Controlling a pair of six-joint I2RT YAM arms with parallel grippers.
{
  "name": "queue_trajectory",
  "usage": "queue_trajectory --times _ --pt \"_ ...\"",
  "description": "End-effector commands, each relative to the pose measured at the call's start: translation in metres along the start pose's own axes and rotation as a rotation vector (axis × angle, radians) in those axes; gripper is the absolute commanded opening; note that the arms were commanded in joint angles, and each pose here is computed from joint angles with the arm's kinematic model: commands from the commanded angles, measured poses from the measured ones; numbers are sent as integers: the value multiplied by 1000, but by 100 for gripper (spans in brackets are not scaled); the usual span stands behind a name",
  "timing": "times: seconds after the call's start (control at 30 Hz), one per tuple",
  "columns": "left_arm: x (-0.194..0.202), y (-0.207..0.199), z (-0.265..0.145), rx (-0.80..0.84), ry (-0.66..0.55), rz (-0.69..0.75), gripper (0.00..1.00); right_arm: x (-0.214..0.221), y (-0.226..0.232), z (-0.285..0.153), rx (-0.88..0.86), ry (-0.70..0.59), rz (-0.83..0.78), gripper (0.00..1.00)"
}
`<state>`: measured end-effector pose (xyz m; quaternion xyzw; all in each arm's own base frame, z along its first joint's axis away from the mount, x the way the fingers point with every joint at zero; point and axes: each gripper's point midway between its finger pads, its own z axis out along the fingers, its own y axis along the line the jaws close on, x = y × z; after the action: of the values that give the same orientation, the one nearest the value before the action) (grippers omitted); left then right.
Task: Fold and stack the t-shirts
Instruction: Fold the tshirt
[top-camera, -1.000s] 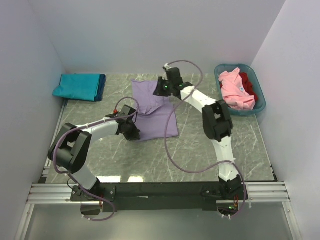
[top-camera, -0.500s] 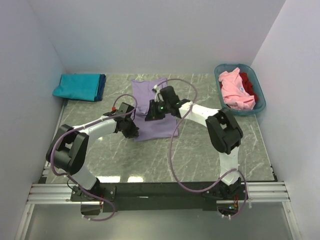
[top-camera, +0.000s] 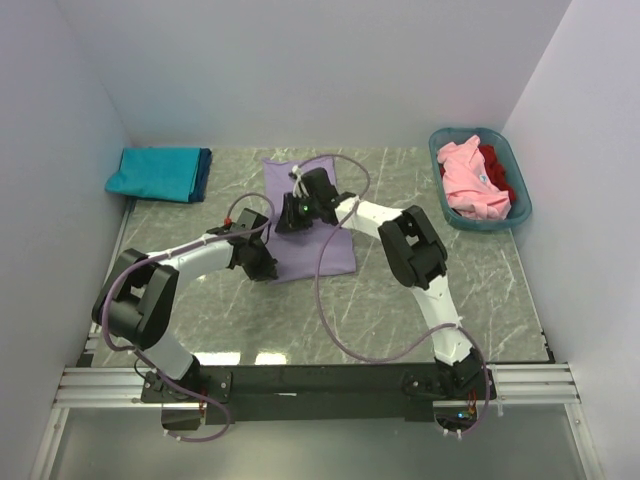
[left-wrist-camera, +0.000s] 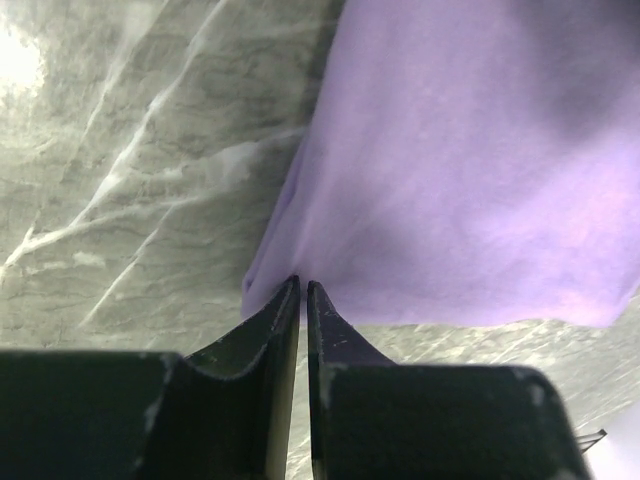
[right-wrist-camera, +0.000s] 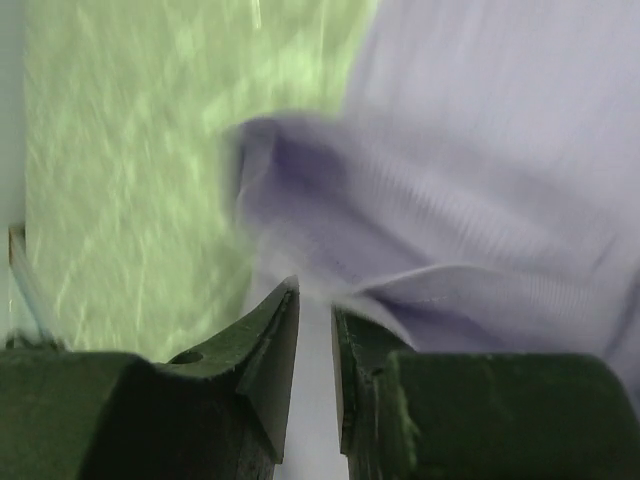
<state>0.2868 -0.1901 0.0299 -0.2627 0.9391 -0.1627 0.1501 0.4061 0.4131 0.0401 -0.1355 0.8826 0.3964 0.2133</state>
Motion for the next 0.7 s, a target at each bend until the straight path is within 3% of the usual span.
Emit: queue_trajectory --times 0.0,0.17,0.33,0.53,0.67 --pt "5 1 -4 18 17 10 14 -57 -10 0 27 -123 -49 27" --pt "7 4 -8 27 14 16 14 -115 -36 -5 66 -232 -15 28" --pt "-11 -15 -24 98 -31 21 16 -149 -18 -42 -10 -291 -14 28" --pt "-67 -58 -60 288 -185 16 18 -121 -3 -111 -133 -286 67 31" --pt "-104 -88 -60 391 -240 28 16 -101 -15 -119 -189 -256 121 31"
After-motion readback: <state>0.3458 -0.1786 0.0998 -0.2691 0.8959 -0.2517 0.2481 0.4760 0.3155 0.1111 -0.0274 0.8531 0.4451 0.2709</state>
